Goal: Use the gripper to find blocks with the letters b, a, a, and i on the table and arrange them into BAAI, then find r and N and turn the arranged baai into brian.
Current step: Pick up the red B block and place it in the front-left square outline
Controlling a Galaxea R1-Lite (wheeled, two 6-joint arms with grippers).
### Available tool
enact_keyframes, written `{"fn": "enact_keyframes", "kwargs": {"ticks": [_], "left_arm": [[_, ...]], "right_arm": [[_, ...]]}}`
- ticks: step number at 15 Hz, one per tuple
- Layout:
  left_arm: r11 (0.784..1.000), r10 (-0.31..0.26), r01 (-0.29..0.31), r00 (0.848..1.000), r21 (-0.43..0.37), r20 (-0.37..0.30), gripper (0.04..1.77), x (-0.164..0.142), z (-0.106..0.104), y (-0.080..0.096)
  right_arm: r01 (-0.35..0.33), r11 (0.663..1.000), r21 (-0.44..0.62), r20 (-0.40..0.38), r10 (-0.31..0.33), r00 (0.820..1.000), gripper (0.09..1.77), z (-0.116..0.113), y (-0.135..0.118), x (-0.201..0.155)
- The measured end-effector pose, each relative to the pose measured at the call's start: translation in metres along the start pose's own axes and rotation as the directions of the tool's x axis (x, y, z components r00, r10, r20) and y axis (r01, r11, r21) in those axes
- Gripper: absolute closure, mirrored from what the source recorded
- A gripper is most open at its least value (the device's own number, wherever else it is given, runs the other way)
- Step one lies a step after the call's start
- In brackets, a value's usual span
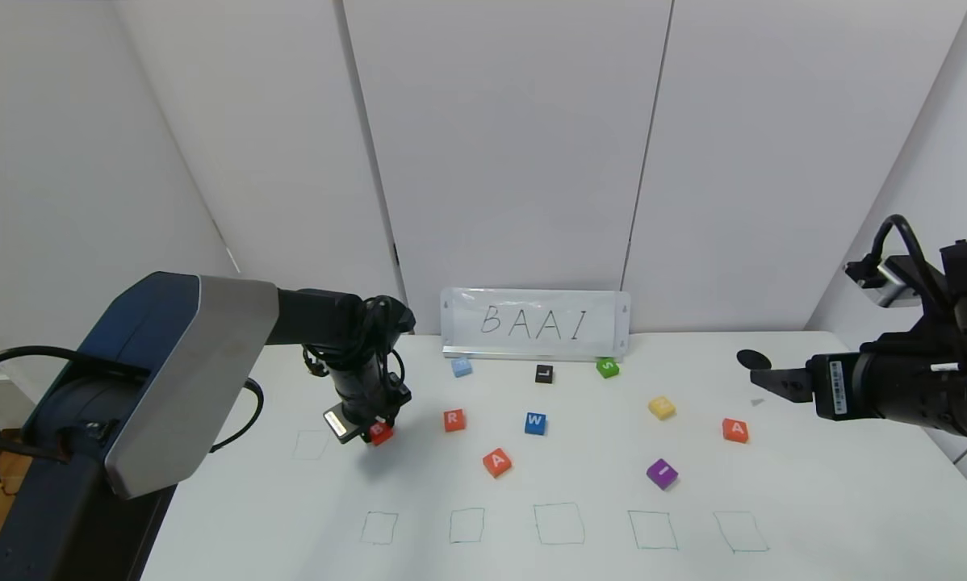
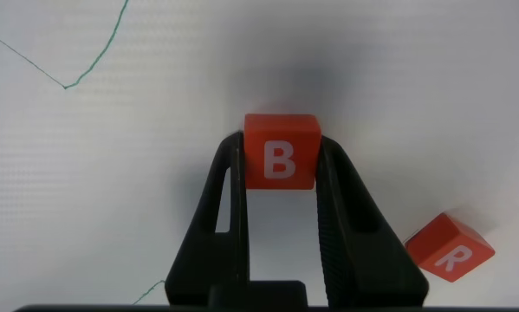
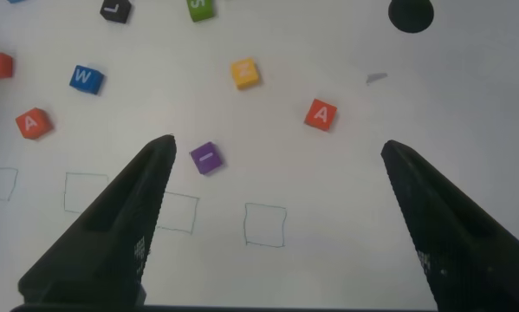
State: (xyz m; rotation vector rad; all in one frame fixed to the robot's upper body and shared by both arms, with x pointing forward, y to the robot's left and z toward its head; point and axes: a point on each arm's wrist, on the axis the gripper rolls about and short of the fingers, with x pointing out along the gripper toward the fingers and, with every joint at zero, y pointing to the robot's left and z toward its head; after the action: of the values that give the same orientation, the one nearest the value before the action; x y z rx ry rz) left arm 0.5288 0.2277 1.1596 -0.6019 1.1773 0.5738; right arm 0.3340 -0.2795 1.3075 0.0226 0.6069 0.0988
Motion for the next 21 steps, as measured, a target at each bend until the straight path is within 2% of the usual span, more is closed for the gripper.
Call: {"fn": "enact_keyframes", "kwargs": {"ticks": [6,8,12,15,21], "left_arm": [[1.000,0.013,-0.013,1.000,0.015,-0.004,1.30,-0.006,0.000,0.002],[0.997,0.027,-0.025,0.999,0.068,-0.018,1.30,-0.020,-0.003,0.005],[0.982,0.019,-0.012,0.999,0.187,-0.035,1.30,-0.050,-0.019,0.003],[0.953,0.024,-0.009,0.999,0.303,-0.046,1.30,-0.063,-0.035,0.010],[0.878,-0.041,0.040,0.999,0.478,-0.008,1.30,-0.073,-0.054,0.032]], "right_arm": [[-0.003,1.000,0.000,0.012,0.003,1.000,0.15,0.004,0.001,-0.001],[-0.008,1.000,0.003,0.044,0.008,0.999,0.15,0.012,0.002,-0.004],[-0.004,1.000,-0.003,0.004,0.004,1.000,0.15,0.000,0.002,-0.002],[-0.004,1.000,-0.004,0.004,0.004,1.000,0.15,0.000,0.001,-0.002],[-0.002,1.000,-0.004,0.003,0.002,1.000,0.15,0.000,0.001,-0.002]]}}
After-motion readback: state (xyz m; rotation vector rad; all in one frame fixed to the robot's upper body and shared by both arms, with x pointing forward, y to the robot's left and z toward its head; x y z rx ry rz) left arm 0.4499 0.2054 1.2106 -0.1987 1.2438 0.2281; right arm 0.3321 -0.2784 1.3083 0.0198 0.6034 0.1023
